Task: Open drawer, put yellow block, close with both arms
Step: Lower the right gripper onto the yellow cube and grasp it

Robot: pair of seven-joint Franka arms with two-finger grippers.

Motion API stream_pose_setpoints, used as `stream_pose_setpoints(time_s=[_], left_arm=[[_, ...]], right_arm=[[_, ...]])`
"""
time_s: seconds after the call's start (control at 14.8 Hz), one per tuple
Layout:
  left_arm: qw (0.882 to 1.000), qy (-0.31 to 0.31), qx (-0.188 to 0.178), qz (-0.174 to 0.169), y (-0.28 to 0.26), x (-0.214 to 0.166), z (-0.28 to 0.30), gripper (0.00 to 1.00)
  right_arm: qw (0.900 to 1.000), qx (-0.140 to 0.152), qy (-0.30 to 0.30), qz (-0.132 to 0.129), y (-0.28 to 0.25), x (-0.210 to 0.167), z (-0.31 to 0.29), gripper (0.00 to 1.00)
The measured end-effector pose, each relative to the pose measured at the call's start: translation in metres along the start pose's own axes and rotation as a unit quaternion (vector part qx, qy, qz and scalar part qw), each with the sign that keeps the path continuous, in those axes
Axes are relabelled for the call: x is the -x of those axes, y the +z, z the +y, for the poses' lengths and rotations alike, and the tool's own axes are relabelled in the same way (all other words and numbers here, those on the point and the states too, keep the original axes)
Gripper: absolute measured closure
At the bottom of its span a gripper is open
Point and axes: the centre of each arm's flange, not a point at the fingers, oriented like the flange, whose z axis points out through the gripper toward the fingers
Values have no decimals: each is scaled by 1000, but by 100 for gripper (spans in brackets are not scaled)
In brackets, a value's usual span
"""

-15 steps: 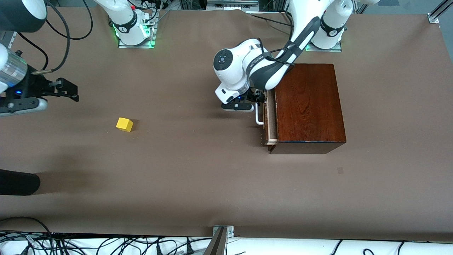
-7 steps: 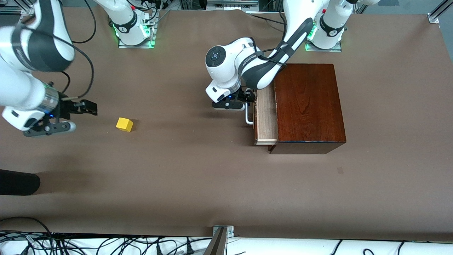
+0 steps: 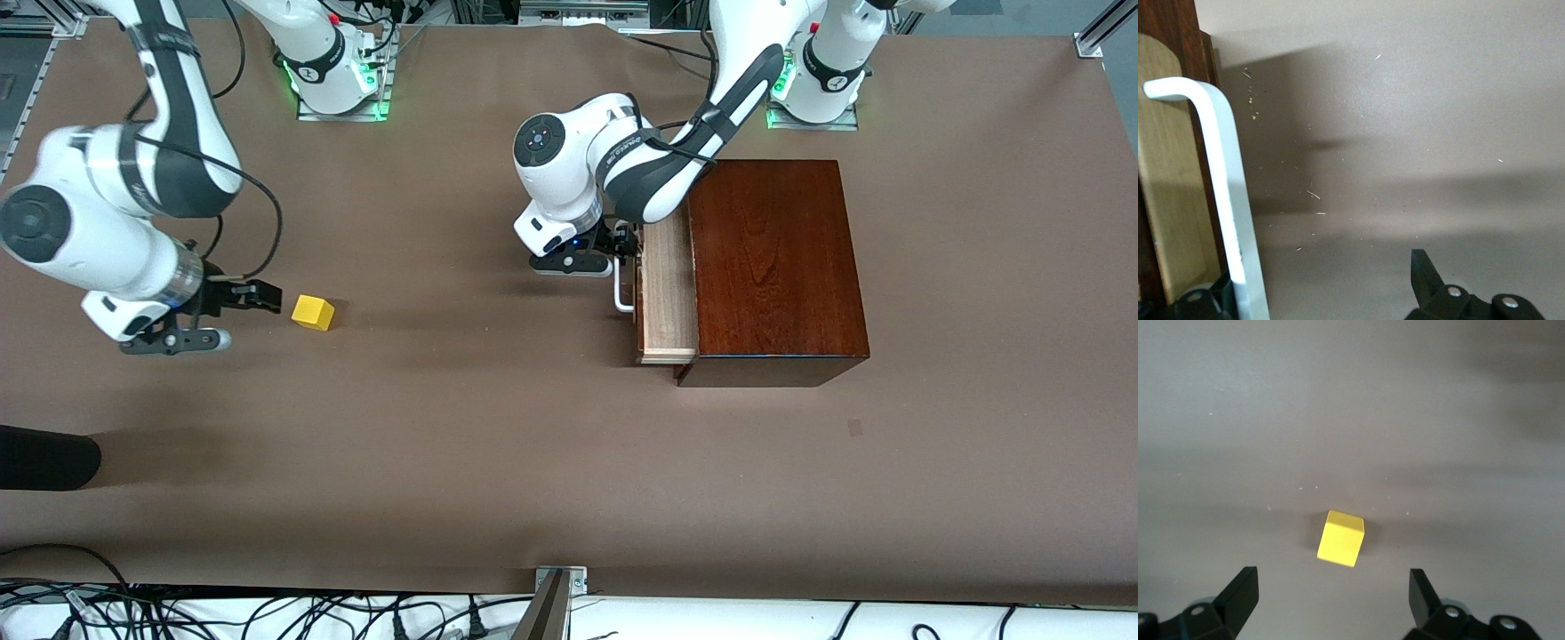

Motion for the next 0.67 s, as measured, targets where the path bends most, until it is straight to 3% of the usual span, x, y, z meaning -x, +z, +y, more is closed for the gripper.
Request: stream_pose_setpoints(time_s=[0.67], left_arm=[[1000, 11, -5, 12, -7, 4, 12, 0]], right_arm=[[999, 1, 23, 25, 112, 19, 1, 0]])
